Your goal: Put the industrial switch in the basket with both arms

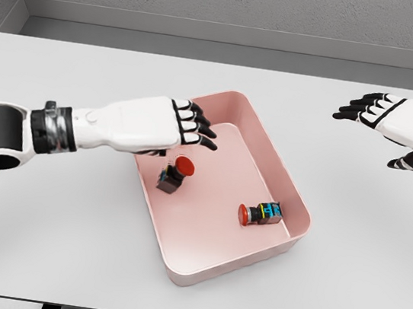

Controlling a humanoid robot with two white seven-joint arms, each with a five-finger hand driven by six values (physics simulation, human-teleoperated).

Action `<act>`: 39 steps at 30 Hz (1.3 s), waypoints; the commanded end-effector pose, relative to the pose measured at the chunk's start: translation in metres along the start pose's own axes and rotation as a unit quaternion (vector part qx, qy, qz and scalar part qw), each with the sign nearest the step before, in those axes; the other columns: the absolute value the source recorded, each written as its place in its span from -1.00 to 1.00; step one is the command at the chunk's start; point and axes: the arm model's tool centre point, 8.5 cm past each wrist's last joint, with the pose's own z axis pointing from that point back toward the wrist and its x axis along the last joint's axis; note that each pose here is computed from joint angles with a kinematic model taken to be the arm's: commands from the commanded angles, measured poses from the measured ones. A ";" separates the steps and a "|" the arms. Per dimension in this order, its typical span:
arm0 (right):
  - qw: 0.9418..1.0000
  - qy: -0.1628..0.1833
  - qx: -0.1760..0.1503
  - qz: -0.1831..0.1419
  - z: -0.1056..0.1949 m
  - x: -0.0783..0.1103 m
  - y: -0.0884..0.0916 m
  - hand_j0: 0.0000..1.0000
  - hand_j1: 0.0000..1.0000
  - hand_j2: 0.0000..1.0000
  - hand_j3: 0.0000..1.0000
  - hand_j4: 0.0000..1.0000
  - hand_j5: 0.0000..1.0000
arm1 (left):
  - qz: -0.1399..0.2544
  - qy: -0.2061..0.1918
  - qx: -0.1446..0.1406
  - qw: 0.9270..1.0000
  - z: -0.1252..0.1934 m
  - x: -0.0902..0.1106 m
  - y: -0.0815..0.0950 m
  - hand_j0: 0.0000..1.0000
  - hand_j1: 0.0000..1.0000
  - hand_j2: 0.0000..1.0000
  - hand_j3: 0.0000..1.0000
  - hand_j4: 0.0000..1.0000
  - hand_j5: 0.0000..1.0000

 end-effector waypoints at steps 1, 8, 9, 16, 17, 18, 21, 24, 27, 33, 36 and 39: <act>1.000 -0.001 -0.001 -0.002 0.000 0.000 0.000 1.00 1.00 1.00 1.00 1.00 1.00 | 0.003 -0.007 0.002 1.000 -0.006 0.004 -0.001 1.00 1.00 1.00 1.00 1.00 1.00; 1.000 -0.006 0.002 -0.004 -0.001 0.004 0.004 1.00 1.00 1.00 1.00 1.00 1.00 | -0.010 -0.002 0.018 1.000 -0.001 -0.007 0.020 1.00 1.00 1.00 1.00 1.00 1.00; 1.000 -0.009 0.002 -0.003 -0.002 0.006 0.004 1.00 1.00 1.00 1.00 1.00 1.00 | -0.006 0.003 0.014 1.000 0.009 -0.012 0.021 1.00 1.00 1.00 1.00 1.00 1.00; 1.000 -0.009 0.003 -0.003 -0.002 0.007 0.005 1.00 1.00 1.00 1.00 1.00 1.00 | 0.036 0.062 0.009 0.997 0.092 -0.042 0.043 1.00 1.00 1.00 1.00 1.00 1.00; 1.000 -0.010 0.003 -0.004 -0.002 0.007 0.005 1.00 1.00 1.00 1.00 1.00 1.00 | 0.035 0.070 0.007 0.997 0.100 -0.044 0.046 1.00 1.00 1.00 1.00 1.00 1.00; 1.000 -0.010 0.004 -0.004 -0.002 0.007 0.005 1.00 1.00 1.00 1.00 1.00 1.00 | 0.040 0.080 0.006 0.996 0.111 -0.047 0.046 1.00 1.00 1.00 1.00 1.00 1.00; 1.000 -0.010 0.004 -0.004 -0.002 0.007 0.005 1.00 1.00 1.00 1.00 1.00 1.00 | 0.067 0.116 -0.003 0.991 0.141 -0.054 0.035 1.00 1.00 1.00 1.00 1.00 1.00; 1.000 -0.010 0.004 -0.004 -0.002 0.007 0.005 1.00 1.00 1.00 1.00 1.00 1.00 | 0.084 0.152 -0.008 0.985 0.159 -0.069 0.025 1.00 1.00 1.00 1.00 1.00 1.00; 1.000 -0.010 0.004 -0.004 -0.002 0.007 0.005 1.00 1.00 1.00 1.00 1.00 1.00 | 0.101 0.161 -0.015 0.982 0.165 -0.069 0.012 1.00 1.00 1.00 1.00 1.00 1.00; 1.000 -0.010 0.005 -0.006 -0.002 0.007 0.007 1.00 1.00 1.00 1.00 1.00 1.00 | 0.111 0.165 -0.022 0.980 0.166 -0.068 0.001 1.00 1.00 1.00 1.00 1.00 1.00; 1.000 -0.011 0.005 -0.005 -0.002 0.007 0.007 1.00 1.00 1.00 1.00 1.00 1.00 | 0.122 0.175 -0.023 0.977 0.170 -0.072 -0.007 1.00 1.00 1.00 1.00 1.00 1.00; 1.000 -0.011 0.005 -0.005 -0.002 0.007 0.007 1.00 1.00 1.00 1.00 1.00 1.00 | 0.123 0.174 -0.022 0.977 0.166 -0.072 -0.010 1.00 1.00 1.00 1.00 1.00 1.00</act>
